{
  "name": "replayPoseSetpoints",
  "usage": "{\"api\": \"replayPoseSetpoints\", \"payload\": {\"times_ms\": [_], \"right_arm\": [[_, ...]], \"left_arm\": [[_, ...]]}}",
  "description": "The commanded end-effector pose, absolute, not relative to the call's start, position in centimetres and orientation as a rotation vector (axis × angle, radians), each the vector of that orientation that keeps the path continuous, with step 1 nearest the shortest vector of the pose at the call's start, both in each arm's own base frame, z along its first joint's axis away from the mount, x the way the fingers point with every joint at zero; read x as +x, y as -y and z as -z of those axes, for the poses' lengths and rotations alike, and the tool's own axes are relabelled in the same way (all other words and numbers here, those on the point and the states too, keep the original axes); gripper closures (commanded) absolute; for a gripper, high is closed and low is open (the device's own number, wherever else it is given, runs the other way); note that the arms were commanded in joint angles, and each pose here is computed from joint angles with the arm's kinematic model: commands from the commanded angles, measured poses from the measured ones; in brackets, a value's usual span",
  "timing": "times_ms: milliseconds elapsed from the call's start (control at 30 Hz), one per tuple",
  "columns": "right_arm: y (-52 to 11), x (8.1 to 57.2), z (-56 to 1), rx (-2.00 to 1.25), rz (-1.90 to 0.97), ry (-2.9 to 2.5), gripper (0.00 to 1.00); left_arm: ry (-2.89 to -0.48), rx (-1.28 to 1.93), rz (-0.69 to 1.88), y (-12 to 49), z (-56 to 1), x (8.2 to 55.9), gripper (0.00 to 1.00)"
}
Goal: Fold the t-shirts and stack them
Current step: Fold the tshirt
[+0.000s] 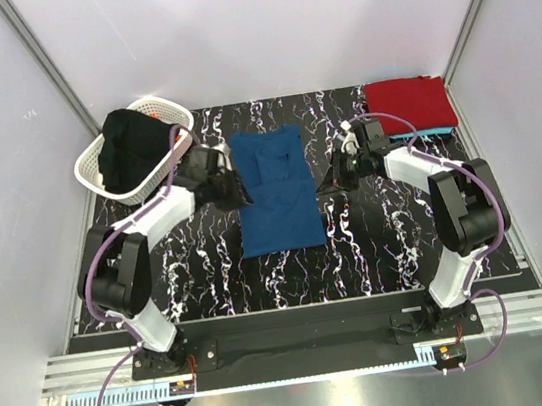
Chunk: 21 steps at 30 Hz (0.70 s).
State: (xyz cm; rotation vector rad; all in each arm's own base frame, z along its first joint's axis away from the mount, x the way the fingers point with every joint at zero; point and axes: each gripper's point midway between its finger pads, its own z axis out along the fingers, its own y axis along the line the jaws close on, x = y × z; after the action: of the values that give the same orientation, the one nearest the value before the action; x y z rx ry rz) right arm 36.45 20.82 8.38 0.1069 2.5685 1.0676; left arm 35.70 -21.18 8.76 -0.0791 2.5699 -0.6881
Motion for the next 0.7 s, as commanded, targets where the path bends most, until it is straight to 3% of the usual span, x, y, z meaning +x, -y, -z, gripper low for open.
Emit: {"api": "replayPoseSetpoints", "payload": {"times_ms": [0, 133, 300, 467, 667], "right_arm": [[-23.5, 33.0, -8.0, 0.059, -1.232, -2.62, 0.82], [-23.2, 30.3, -4.7, 0.106, -1.177, -2.71, 0.8], [-21.3, 27.9, -1.4, 0.192, -1.046, -2.799, 0.84], [-20.6, 26.6, -3.3, 0.256, -1.032, -2.762, 0.79], [-19.5, 24.6, -4.1, 0.636, -0.96, -2.707, 0.62]], "left_arm": [[-2.616, -0.01, 0.697, 23.6, -6.7, 31.7, 0.69], [-2.689, -0.019, 0.603, 23.4, -3.2, 28.7, 0.69], [-2.708, -0.029, 0.612, 22.7, -0.6, 26.8, 0.71], [-2.67, -0.007, 0.6, 22.0, -3.6, 26.4, 0.61], [-2.538, 0.099, 0.727, 22.2, -9.8, 25.1, 0.46]]}}
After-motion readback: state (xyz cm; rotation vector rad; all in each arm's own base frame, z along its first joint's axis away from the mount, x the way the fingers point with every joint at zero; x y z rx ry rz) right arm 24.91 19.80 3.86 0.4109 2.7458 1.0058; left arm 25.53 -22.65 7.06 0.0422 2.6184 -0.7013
